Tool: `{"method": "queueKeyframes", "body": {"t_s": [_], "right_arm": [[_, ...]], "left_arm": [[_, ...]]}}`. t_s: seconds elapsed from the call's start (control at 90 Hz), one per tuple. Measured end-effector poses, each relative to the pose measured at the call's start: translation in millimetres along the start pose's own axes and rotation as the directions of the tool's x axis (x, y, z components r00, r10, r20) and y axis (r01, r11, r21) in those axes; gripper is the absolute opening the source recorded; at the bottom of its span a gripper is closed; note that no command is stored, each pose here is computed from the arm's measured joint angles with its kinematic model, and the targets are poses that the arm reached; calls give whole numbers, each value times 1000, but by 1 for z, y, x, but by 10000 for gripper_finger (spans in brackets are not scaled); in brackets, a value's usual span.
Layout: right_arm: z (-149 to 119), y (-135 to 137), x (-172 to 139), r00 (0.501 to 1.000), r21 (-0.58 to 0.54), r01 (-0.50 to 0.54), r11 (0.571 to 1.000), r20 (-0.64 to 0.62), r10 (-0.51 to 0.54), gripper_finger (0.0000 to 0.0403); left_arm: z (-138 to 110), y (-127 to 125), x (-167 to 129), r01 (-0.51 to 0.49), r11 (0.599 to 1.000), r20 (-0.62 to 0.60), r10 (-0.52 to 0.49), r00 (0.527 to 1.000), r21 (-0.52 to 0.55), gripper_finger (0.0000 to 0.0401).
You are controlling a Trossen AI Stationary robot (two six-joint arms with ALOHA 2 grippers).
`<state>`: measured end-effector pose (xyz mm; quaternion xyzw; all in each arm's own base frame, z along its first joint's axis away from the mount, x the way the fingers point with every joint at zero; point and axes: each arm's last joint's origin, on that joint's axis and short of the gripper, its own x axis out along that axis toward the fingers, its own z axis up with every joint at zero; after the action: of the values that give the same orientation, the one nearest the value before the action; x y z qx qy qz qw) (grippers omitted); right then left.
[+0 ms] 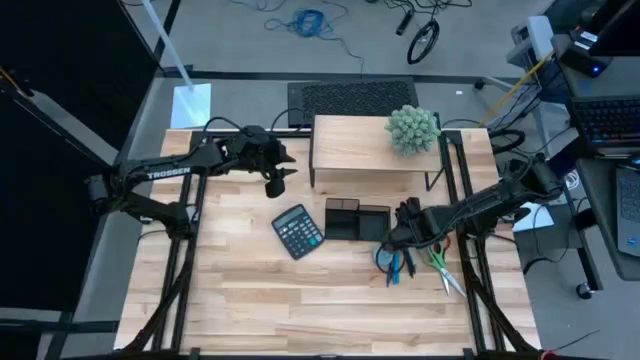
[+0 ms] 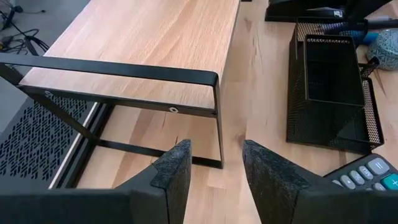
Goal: Pick and place office supplies into organizer
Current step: Remove the black pen from the black desk organizer, then remove the gray patterned vase plant from the wooden shelf
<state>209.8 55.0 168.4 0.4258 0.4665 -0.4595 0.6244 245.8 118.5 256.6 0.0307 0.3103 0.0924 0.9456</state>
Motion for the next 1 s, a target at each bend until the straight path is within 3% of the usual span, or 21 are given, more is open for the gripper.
{"method": "queueKeyframes", "body": {"t_s": [0.189, 0.322, 0.444, 0.567, 0.733, 1.0], "right_arm": [[1, -1, -7, 999, -4, -26, 1000, -22, 26, 146], [6, 1, -30, 992, -16, -125, 992, -9, 124, 170], [16, -1, -56, 964, -45, -219, 975, 145, 223, 181], [26, -10, -74, 897, -114, -259, 959, 339, 283, 183], [39, -20, -87, 818, -203, -214, 955, 498, 289, 183], [72, -41, -101, 784, -243, -120, 962, 571, 242, 223]], "left_arm": [[0, 0, 0, 0, 1000, 0, 0, 1000, 0, 135], [0, 0, 0, 0, 1000, 1, 0, 1000, 2, 135], [0, 0, 0, 0, 1000, 1, 0, 1000, 18, 135], [1, 0, 0, -2, 1000, 5, 2, 1000, 19, 135], [6, 2, 0, -18, 1000, 63, 17, 998, 6, 135], [45, 15, -8, -55, 998, 214, 59, 975, -23, 148]]}}
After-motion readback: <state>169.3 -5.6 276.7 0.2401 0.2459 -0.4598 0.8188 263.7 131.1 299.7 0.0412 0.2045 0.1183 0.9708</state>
